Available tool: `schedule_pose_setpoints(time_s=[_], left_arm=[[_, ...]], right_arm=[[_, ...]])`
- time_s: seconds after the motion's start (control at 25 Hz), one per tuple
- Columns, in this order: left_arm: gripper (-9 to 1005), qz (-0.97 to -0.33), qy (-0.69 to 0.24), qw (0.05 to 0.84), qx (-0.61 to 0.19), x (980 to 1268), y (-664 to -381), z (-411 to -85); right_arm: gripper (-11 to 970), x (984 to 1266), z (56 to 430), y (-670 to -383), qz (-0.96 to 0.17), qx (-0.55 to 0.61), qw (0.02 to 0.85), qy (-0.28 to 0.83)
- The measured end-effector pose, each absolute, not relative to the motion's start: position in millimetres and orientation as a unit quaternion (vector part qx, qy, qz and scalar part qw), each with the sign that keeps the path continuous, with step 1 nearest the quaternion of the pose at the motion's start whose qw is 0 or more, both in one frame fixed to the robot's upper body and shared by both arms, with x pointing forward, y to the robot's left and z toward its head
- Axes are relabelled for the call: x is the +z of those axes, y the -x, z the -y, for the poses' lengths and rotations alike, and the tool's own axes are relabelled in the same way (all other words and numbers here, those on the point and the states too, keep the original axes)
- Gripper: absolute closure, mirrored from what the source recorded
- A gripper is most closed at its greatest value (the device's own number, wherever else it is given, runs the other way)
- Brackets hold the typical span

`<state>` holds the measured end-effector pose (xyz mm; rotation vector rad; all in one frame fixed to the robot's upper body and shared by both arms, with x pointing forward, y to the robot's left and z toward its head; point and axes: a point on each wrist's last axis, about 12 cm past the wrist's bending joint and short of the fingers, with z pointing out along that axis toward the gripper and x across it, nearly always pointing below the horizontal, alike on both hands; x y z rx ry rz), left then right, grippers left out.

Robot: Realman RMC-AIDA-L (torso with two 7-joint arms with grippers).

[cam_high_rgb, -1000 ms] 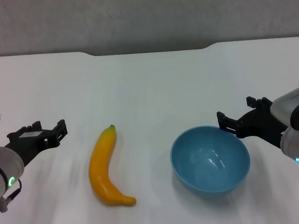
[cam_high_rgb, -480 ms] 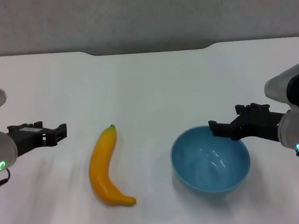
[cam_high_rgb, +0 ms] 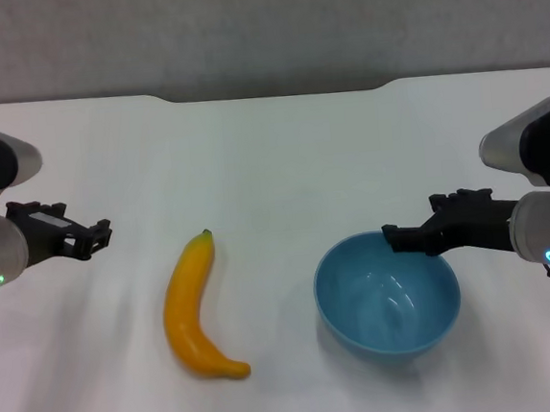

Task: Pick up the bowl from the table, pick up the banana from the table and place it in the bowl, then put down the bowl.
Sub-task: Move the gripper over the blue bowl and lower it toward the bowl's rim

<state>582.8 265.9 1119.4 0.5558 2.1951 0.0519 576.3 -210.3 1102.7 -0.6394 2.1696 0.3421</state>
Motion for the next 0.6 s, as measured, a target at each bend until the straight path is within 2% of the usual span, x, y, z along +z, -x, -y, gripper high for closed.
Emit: schedule_pose_setpoints(time_s=[0.28, 0.6], left_arm=[[381, -0.902, -0.231, 0.366, 0.013, 1127, -586, -259], [381, -0.905, -0.221, 0.362, 0.011, 1128, -585, -260]], right_arm=[[78, 1113, 203, -584, -0.884, 0.106, 0.364, 0.274], [78, 1114, 200, -583, -0.894, 0.093, 0.344, 0.273]])
